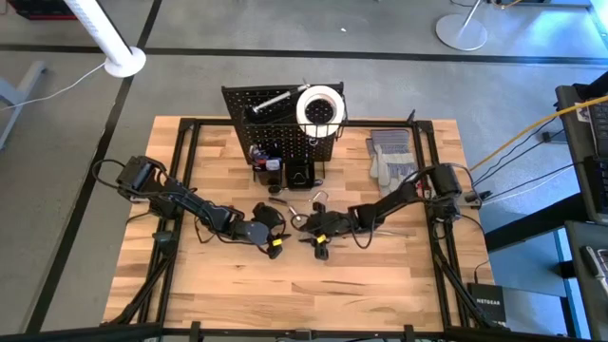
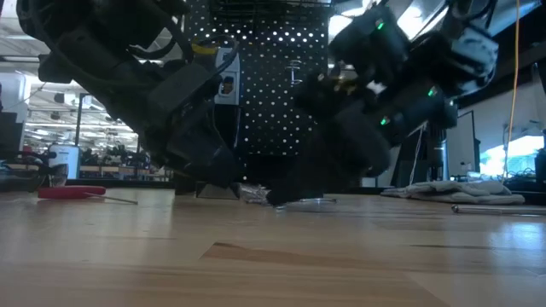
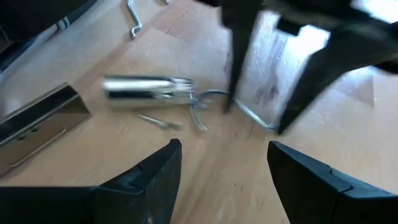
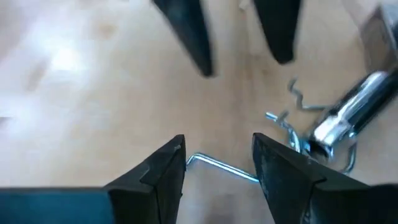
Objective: Hang tools onto peg board
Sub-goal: Put the pegboard hook into the right bin on the pegboard, then put the socket into the right bin on the pegboard
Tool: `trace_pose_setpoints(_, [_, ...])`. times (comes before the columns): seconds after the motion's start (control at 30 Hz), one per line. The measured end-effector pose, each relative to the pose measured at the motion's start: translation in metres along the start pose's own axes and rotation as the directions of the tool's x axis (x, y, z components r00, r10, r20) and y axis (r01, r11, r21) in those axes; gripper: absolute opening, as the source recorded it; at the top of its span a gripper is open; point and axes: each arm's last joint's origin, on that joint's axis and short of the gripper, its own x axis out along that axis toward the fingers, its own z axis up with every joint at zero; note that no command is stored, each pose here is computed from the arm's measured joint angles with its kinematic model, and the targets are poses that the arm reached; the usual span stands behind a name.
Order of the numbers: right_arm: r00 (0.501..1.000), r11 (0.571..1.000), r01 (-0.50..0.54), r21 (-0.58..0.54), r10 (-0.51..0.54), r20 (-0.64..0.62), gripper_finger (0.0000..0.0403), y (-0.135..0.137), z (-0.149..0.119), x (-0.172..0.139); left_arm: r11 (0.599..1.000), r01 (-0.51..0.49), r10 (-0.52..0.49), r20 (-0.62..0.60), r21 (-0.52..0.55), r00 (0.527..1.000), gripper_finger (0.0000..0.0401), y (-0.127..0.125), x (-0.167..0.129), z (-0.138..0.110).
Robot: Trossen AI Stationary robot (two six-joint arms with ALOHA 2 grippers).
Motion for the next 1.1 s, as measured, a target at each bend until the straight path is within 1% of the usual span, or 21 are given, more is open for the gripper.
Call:
trace_pose_setpoints(0.13, [1.0,1.0,-0.021,-0.012,0.021,0.016,0.0186,0.01,0.011,-0.011,1.0,-0.008,0.008,-0.008,0.004,1.0,0.0223,0.001,0.0,-0.001])
trace_pose_setpoints(0.2, [1.0,1.0,-0.013,-0.018,0.013,0.021,0.0186,0.013,0.015,-0.015,1.0,-0.009,0.009,-0.003,0.007,1.0,0.0223,0.001,0.0,0.0])
trace_pose_setpoints(0.33, [0.997,0.998,0.059,-0.013,-0.058,0.053,0.0186,0.01,0.02,-0.017,0.999,-0.013,0.013,-0.004,0.05,1.0,0.0223,0.001,0.0,0.0])
trace_pose_setpoints(0.53, [0.97,0.972,0.236,0.005,-0.236,0.065,0.0186,-0.002,0.021,-0.018,0.998,-0.013,0.014,-0.005,0.06,1.0,0.0223,0.001,0.0,-0.001])
trace_pose_setpoints(0.63, [0.96,0.962,0.272,0.028,-0.273,0.066,0.0186,-0.012,0.022,-0.017,0.998,-0.014,0.015,-0.005,0.066,1.0,0.0223,0.001,0.0,-0.001])
trace_pose_setpoints(0.73, [0.959,0.959,0.263,0.104,-0.272,0.082,0.0186,-0.023,0.025,-0.016,0.997,-0.02,0.02,-0.003,0.068,1.0,0.0223,0.003,0.001,0.001])
trace_pose_setpoints(0.83, [0.969,0.962,0.201,0.183,-0.223,0.106,0.0186,-0.03,0.029,-0.016,0.997,-0.025,0.025,-0.002,0.069,1.0,0.0223,0.004,0.002,0.002])
trace_pose_setpoints(0.97, [0.979,0.962,0.18,0.205,-0.196,0.063,0.0186,-0.032,0.021,-0.011,0.994,-0.016,0.016,-0.005,0.108,1.0,0.0223,0.004,0.003,0.0])
trace_pose_setpoints(1.1, [0.982,0.96,0.176,0.219,-0.186,0.026,0.0186,-0.031,0.009,-0.003,0.992,-0.016,0.019,-0.023,0.122,1.0,0.0223,0.004,0.005,-0.003])
